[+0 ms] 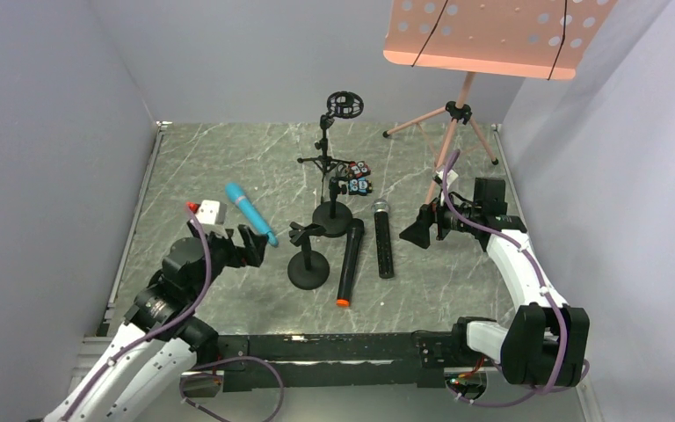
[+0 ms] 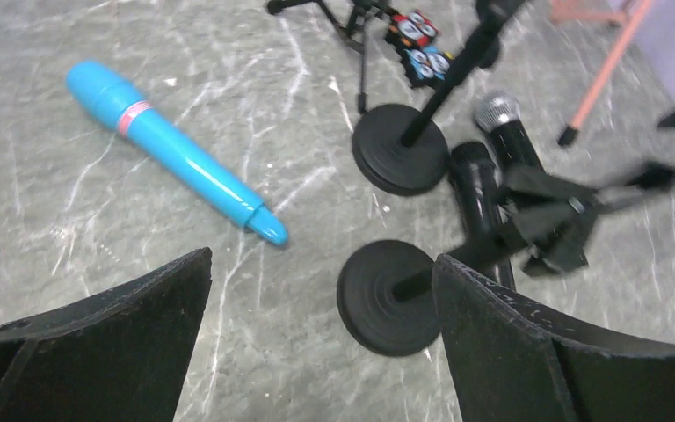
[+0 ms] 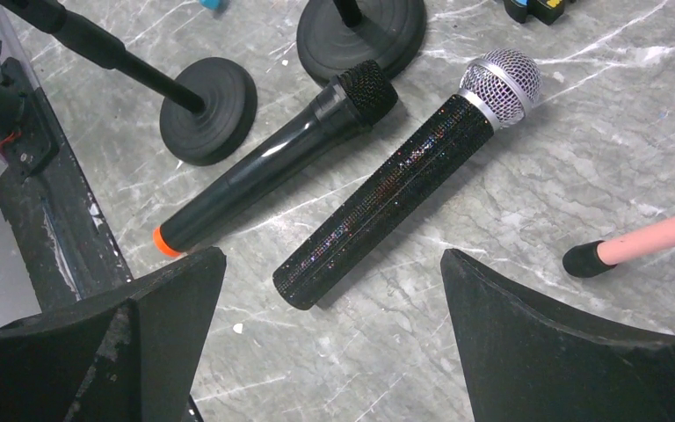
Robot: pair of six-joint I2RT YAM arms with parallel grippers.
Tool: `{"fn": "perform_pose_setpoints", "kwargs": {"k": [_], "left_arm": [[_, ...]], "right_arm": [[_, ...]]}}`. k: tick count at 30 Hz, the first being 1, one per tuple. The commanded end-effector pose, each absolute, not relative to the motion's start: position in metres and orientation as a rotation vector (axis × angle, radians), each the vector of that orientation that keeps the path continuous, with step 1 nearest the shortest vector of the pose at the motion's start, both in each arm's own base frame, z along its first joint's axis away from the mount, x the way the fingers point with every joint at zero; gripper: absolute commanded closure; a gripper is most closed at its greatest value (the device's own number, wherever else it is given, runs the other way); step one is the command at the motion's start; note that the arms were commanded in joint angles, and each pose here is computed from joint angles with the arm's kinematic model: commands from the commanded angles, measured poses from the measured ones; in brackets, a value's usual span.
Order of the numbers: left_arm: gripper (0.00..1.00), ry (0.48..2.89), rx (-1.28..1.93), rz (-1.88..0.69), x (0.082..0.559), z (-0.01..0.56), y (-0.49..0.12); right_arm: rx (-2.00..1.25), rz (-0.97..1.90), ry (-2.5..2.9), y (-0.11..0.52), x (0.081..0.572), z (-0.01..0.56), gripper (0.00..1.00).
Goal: Attach the microphones to the stand
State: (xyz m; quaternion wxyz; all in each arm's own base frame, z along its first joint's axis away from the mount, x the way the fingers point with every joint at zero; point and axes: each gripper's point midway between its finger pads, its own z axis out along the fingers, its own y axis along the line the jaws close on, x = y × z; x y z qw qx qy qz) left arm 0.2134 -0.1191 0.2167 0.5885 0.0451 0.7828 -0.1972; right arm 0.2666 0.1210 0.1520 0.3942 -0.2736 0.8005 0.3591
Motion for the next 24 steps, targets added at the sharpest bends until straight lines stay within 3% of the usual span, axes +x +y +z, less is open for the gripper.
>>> {"fn": "perform_pose_setpoints", "kwargs": {"k": [1, 10, 16, 19, 24], "left_arm": [[0.01, 1.801, -0.052, -0.616, 0.223, 0.233, -0.115], [0.01, 1.936, -0.448, -0.823, 0.288, 0.212, -0.080], [0.07, 2.241, -0.792, -0.563, 0.320, 0.158, -0.047], [0.19, 2.308, -0.836, -0.459, 0.334, 0.139, -0.044], [0.20, 2.448, -0.858, -0.213, 0.357, 0.109, -0.049]], "right_arm": [[-0.730, 0.888, 1.951, 0.124, 0.273, 0.171, 0.00], [-0.728, 0.849, 1.952, 0.121, 0.275, 0.174, 0.00], [-0.723, 0.838, 1.951, 0.120, 0.276, 0.175, 0.00], [-0.722, 0.842, 1.955, 0.120, 0.276, 0.175, 0.00], [-0.722, 0.829, 1.955, 0.119, 0.276, 0.176, 0.00]]}}
